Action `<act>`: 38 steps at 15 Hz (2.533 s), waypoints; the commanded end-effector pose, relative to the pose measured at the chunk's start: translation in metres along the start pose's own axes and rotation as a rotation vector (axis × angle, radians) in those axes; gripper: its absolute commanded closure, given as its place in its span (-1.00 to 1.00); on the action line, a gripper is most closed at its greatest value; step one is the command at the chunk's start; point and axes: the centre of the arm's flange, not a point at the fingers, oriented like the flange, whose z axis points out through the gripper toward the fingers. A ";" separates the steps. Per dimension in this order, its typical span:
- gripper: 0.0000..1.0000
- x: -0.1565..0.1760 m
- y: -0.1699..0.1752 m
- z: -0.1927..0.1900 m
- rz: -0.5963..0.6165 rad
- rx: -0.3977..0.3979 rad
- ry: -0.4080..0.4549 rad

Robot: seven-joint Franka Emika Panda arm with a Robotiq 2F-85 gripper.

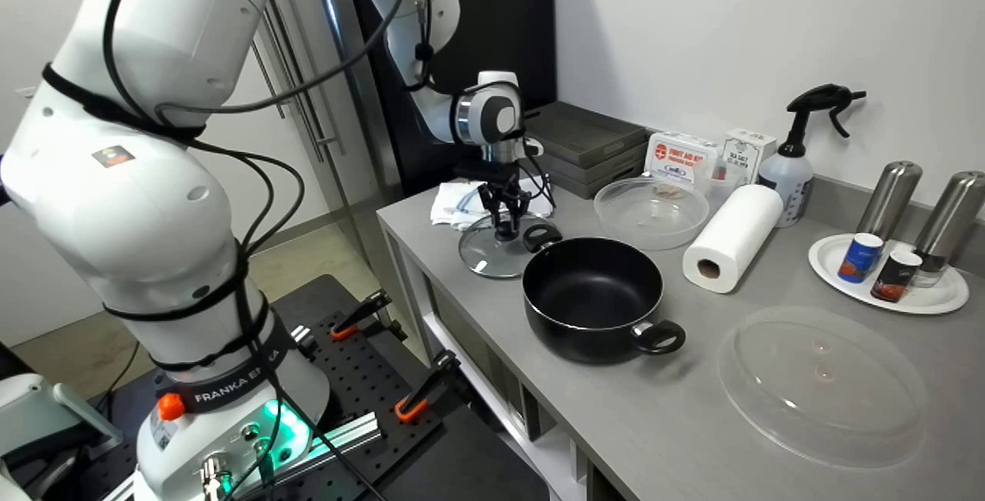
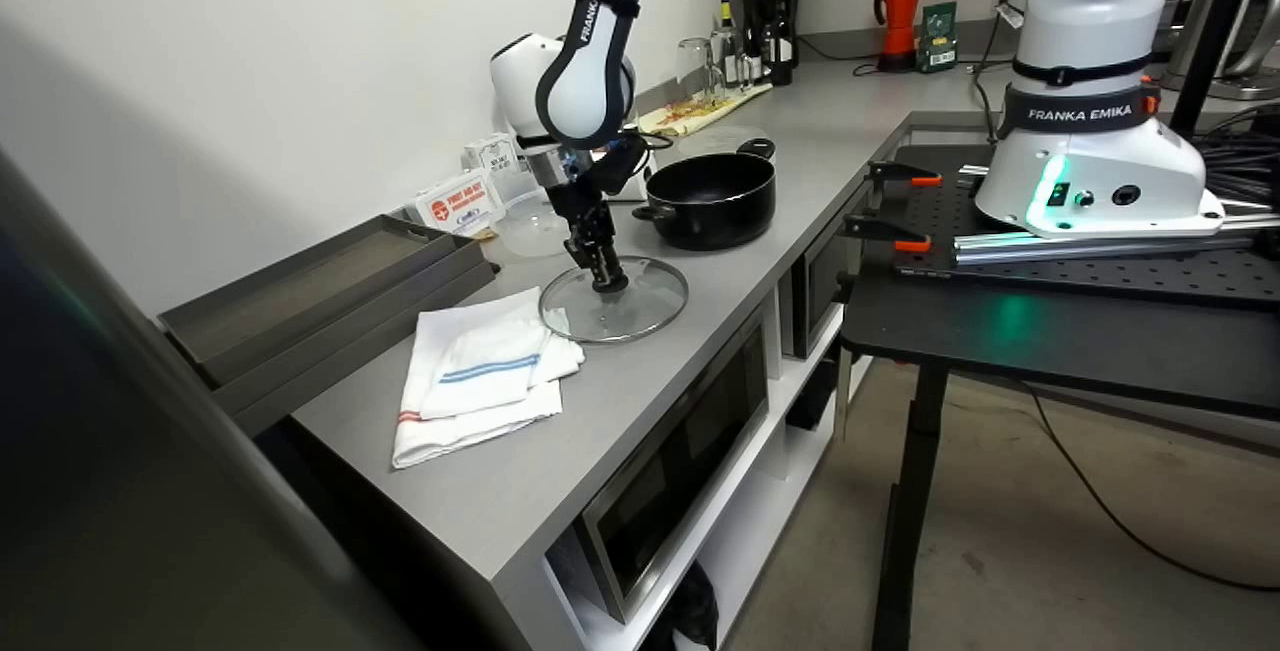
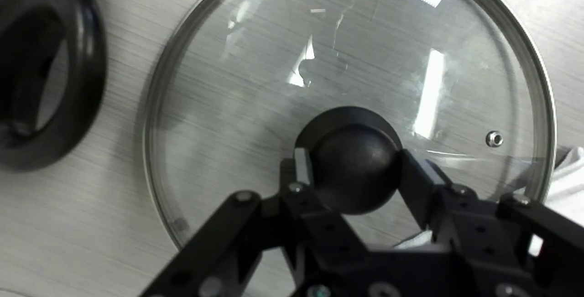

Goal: Pick up the lid from the pot and put it on the counter

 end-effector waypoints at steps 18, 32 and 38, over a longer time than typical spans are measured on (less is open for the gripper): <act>-0.65 0.015 -0.027 -0.002 -0.060 0.025 -0.037; -1.00 -0.014 -0.034 -0.025 -0.071 0.015 0.006; -1.00 -0.040 -0.030 -0.059 -0.070 -0.006 0.081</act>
